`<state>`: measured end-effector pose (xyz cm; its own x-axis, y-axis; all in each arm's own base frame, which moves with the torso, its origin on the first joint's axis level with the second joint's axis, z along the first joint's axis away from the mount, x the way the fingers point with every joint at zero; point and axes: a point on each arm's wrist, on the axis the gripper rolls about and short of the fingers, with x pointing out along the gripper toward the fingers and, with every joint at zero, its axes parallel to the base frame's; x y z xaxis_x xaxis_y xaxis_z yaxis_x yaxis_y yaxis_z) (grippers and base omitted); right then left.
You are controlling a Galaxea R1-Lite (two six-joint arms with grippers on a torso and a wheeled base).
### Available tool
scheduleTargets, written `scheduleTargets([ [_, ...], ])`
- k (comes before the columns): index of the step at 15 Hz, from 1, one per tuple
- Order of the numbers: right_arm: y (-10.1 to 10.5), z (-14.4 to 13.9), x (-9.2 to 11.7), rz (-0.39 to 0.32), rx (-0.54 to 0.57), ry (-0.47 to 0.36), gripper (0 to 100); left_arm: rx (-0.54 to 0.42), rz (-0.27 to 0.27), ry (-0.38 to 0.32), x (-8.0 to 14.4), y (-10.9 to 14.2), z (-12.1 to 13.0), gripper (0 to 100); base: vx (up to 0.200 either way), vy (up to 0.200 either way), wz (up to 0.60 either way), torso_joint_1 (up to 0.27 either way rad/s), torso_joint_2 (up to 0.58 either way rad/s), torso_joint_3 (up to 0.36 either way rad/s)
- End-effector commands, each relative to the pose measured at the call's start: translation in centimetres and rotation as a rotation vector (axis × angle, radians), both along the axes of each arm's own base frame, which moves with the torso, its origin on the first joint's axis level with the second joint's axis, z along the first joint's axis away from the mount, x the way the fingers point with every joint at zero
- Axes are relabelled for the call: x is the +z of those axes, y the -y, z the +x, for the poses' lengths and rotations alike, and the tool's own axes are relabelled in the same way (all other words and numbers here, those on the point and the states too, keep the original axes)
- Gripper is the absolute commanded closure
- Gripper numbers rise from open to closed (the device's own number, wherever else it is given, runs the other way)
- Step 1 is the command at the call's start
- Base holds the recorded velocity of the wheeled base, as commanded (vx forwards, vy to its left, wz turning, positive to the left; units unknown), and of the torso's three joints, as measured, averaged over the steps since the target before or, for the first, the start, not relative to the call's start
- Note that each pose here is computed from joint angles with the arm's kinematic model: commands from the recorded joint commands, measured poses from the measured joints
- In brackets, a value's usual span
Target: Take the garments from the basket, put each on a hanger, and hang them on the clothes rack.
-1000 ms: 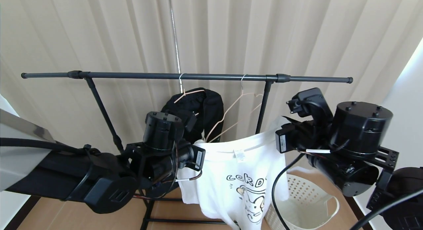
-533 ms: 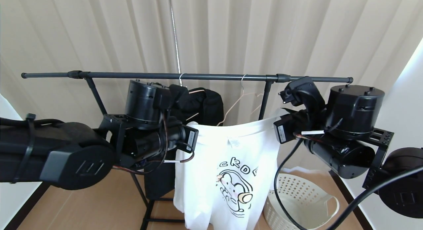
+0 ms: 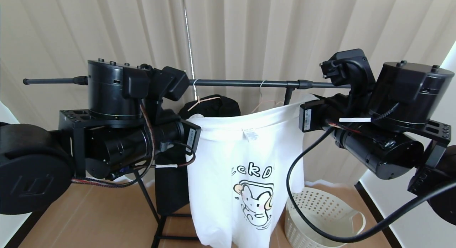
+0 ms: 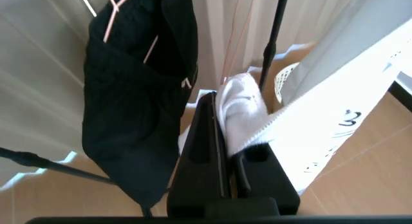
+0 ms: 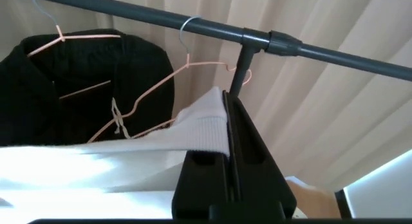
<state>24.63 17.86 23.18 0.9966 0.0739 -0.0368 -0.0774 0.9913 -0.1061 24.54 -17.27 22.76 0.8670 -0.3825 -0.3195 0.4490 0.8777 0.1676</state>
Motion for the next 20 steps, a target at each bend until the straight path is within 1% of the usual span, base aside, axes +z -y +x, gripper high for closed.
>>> scheduleTargets([
  [1,0.7,-1.1,1.1,0.015,-0.013,0.023,100,-0.010,-0.026,0.038,1.3,-0.1,-0.1,100,0.000,0.000,0.00,0.000,0.00,0.000],
  [2,0.7,-2.1,0.9,-0.006,0.006,0.004,100,-0.012,-0.029,0.045,1.4,0.3,0.3,100,0.000,0.000,0.00,0.000,0.00,0.000],
  [4,0.8,-5.0,1.2,-0.067,0.076,-0.069,100,-0.046,-0.057,0.068,2.2,1.2,1.4,100,0.000,0.000,0.00,0.000,0.00,0.000],
  [6,0.2,-7.6,1.1,-0.122,0.163,-0.139,100,-0.088,-0.074,0.085,2.8,2.2,2.7,100,0.000,0.000,0.00,0.000,0.00,0.000],
  [8,-1.0,-8.8,0.4,-0.122,0.225,-0.193,100,-0.126,-0.064,0.088,2.5,2.9,3.7,100,0.000,0.000,0.00,0.000,0.00,0.000],
  [9,-1.8,-9.3,0.0,-0.128,0.254,-0.215,100,-0.160,-0.073,0.088,2.4,3.2,4.2,100,0.000,0.000,0.00,0.000,0.00,0.000],
  [10,-3.6,-9.8,-0.9,-0.107,0.298,-0.252,100,-0.224,-0.101,0.089,2.5,4.0,5.2,100,0.000,0.000,0.00,0.000,0.00,0.000],
  [12,-5.2,-10.6,-1.6,-0.104,0.341,-0.285,100,-0.255,-0.118,0.098,2.6,4.8,6.1,100,0.000,0.000,0.00,0.000,0.00,0.000],
  [14,-6.7,-11.4,-2.1,-0.085,0.381,-0.312,100,-0.344,-0.149,0.104,2.8,5.2,6.4,100,0.000,0.000,0.00,0.000,0.00,0.000],
  [15,-7.8,-11.8,-2.3,-0.052,0.401,-0.326,100,-0.406,-0.181,0.132,3.0,5.4,6.7,100,0.000,0.000,0.00,0.000,0.00,0.000],
  [16,-8.3,-11.8,-2.5,-0.034,0.401,-0.336,100,-0.429,-0.193,0.143,2.9,5.7,7.1,100,0.000,0.000,0.00,0.000,0.00,0.000],
  [17,-9.4,-11.6,-2.6,0.013,0.399,-0.351,100,-0.466,-0.228,0.154,2.9,6.1,7.6,100,0.000,0.000,0.00,0.000,0.00,0.000],
  [19,-10.3,-11.3,-2.8,0.059,0.388,-0.367,100,-0.478,-0.259,0.161,3.1,6.8,8.4,100,0.000,0.000,0.00,0.000,0.00,0.000],
  [20,-10.2,-11.3,-2.7,0.060,0.388,-0.366,100,-0.474,-0.281,0.157,3.3,6.9,8.6,100,0.000,0.000,0.00,0.000,0.00,0.000],
])
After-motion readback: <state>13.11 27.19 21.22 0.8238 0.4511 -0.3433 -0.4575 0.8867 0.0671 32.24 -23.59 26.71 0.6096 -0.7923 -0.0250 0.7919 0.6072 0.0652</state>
